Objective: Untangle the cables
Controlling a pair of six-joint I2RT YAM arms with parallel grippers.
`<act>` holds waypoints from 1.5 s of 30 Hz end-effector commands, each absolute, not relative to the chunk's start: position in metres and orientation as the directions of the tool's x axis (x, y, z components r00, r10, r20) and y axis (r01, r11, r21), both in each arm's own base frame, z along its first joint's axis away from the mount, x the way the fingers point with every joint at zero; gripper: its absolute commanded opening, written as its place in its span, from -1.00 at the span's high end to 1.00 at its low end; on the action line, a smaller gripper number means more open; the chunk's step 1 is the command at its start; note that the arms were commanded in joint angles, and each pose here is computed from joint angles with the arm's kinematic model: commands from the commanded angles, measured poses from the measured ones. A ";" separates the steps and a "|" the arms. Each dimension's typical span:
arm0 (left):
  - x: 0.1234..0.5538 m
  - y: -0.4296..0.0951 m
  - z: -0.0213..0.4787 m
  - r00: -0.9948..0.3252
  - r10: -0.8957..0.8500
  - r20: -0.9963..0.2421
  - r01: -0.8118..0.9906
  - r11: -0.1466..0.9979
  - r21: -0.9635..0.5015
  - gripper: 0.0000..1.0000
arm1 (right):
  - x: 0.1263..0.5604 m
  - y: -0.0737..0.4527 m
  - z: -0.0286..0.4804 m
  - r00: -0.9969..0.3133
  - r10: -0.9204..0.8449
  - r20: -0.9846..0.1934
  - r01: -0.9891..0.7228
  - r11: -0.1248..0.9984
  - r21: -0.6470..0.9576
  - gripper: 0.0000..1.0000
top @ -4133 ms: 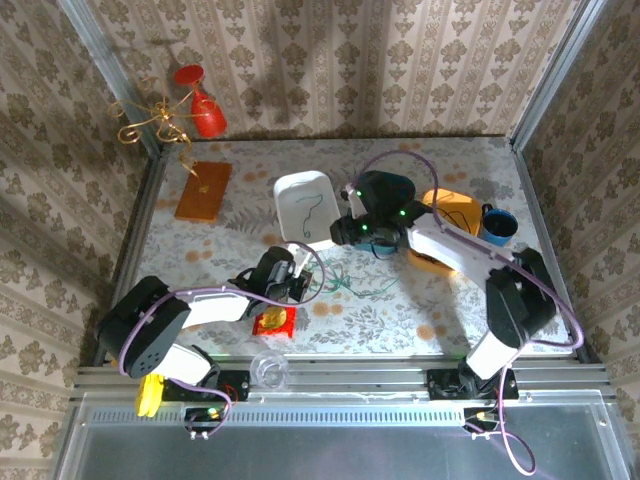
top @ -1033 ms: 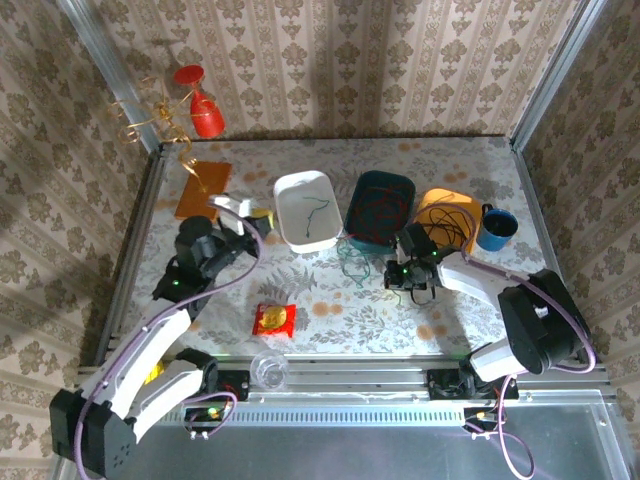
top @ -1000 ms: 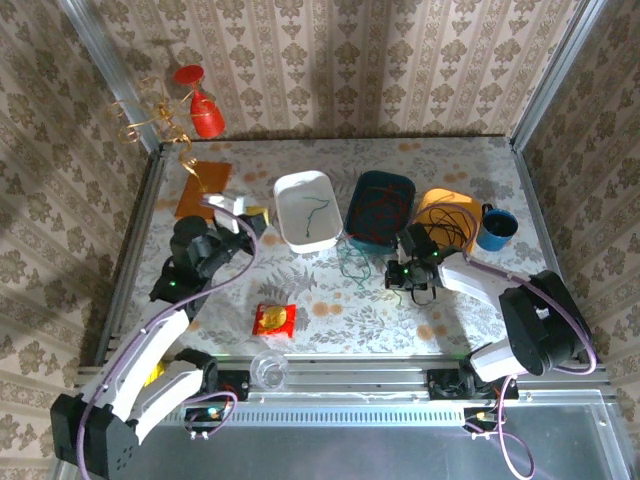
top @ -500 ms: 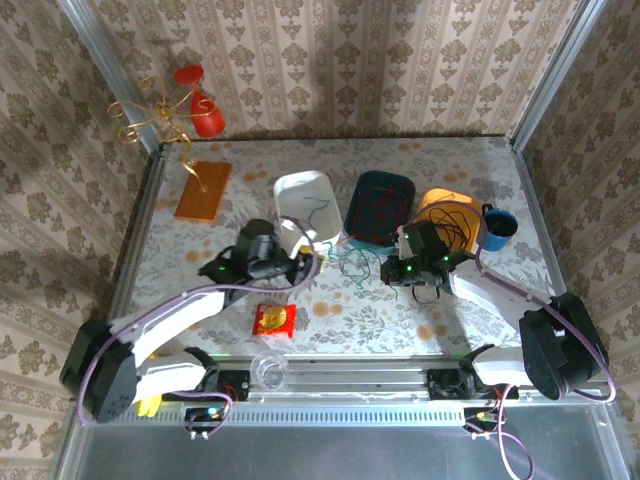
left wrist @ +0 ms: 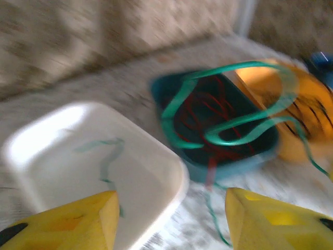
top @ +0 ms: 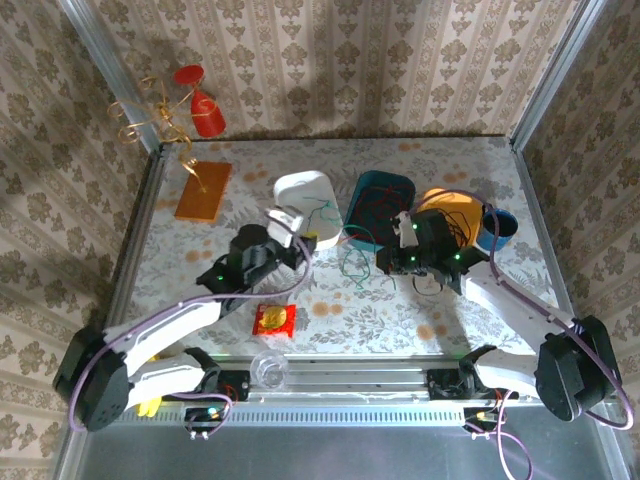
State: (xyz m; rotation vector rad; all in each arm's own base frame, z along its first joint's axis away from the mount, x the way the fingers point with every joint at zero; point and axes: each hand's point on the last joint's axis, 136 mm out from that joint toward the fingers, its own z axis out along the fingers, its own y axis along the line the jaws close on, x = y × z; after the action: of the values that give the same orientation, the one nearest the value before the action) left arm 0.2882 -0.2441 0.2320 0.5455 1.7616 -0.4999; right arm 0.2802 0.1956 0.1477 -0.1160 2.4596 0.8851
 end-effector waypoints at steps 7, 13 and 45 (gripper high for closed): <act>0.310 -0.097 0.233 -0.256 -0.075 -0.964 -0.083 0.995 -0.056 -0.13 | 0.342 0.215 0.185 -0.826 0.244 -0.508 -0.143 0.781 0.608 1.00; 0.307 -0.093 0.223 -0.285 -0.090 -0.954 -0.103 0.993 -0.062 -0.13 | 0.384 0.260 0.158 -0.883 0.245 -0.401 -0.032 0.820 0.572 1.00; 0.312 -0.133 0.183 -0.423 -0.035 -0.906 0.005 0.999 -0.040 -0.14 | 0.342 0.236 0.125 -0.898 0.016 -0.439 -0.099 0.966 0.237 0.13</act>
State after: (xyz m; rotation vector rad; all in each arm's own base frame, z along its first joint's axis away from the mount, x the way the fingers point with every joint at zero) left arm 0.3103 -0.1250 0.1809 -0.0171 1.9967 -0.0108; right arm 0.3730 0.2600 0.1571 0.0648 2.5538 0.5657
